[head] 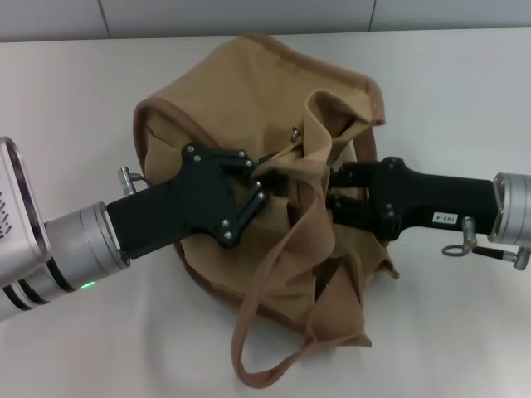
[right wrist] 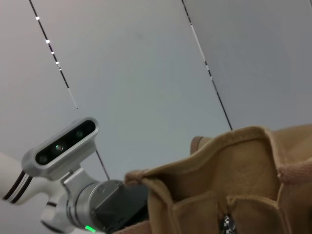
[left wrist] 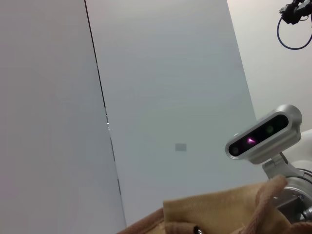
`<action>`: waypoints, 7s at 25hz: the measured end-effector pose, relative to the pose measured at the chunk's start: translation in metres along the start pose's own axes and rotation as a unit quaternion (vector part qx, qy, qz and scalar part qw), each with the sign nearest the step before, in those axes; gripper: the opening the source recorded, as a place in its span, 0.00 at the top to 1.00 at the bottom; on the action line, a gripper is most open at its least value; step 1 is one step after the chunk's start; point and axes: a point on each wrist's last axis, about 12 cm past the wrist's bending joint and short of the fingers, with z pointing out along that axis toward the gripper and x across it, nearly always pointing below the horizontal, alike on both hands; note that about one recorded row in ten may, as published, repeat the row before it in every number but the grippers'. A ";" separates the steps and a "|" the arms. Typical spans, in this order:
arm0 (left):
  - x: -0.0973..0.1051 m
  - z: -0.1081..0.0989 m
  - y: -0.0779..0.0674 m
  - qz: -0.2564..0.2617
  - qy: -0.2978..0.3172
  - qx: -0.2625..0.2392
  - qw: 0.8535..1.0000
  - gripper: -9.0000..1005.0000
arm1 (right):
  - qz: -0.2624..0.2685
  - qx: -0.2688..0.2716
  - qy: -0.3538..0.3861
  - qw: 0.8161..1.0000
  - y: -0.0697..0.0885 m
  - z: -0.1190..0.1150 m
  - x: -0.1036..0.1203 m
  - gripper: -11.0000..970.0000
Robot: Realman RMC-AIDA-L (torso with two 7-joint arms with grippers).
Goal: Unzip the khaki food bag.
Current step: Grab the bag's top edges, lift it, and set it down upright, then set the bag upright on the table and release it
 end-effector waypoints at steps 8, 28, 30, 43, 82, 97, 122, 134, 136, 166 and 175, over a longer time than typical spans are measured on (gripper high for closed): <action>0.001 0.000 -0.003 -0.005 -0.001 0.003 1.000 0.94 | -0.012 -0.029 0.020 0.999 0.005 0.009 0.002 0.62; 0.000 -0.004 -0.006 -0.010 -0.007 0.000 1.000 0.94 | -0.012 -0.030 0.011 0.999 0.009 0.004 0.006 0.99; 0.000 -0.005 -0.007 -0.010 -0.010 -0.001 1.000 0.94 | -0.011 -0.029 0.011 0.999 0.009 0.004 0.006 0.99; -0.004 -0.009 -0.005 -0.011 -0.030 -0.023 0.999 0.94 | -0.004 -0.022 0.015 1.000 0.010 -0.002 0.011 0.99; -0.007 -0.036 0.008 -0.080 -0.101 -0.209 0.969 0.93 | 0.038 -0.002 0.078 0.996 0.021 -0.039 0.046 0.93; -0.006 -0.041 0.006 -0.089 -0.101 -0.221 0.966 0.93 | 0.040 0.024 0.051 0.998 0.022 -0.052 0.046 0.90; -0.001 -0.045 0.006 -0.100 -0.086 -0.236 0.963 0.91 | -0.125 0.161 -0.051 0.978 0.022 -0.055 0.063 0.61; -0.001 -0.042 0.008 -0.100 -0.084 -0.234 0.963 0.90 | -0.141 0.148 -0.051 0.978 0.017 -0.038 0.058 0.68; -0.001 -0.042 0.008 -0.101 -0.084 -0.234 0.963 0.90 | -0.143 0.150 -0.056 0.977 0.018 -0.037 0.059 0.79; 0.014 -0.061 -0.036 -0.139 -0.012 -0.139 0.980 0.88 | -0.023 0.191 -0.123 0.973 -0.037 -0.016 -0.011 0.97; 0.017 -0.071 -0.037 -0.151 -0.002 -0.165 0.975 0.79 | -0.021 0.193 -0.141 0.971 -0.039 -0.015 -0.018 0.97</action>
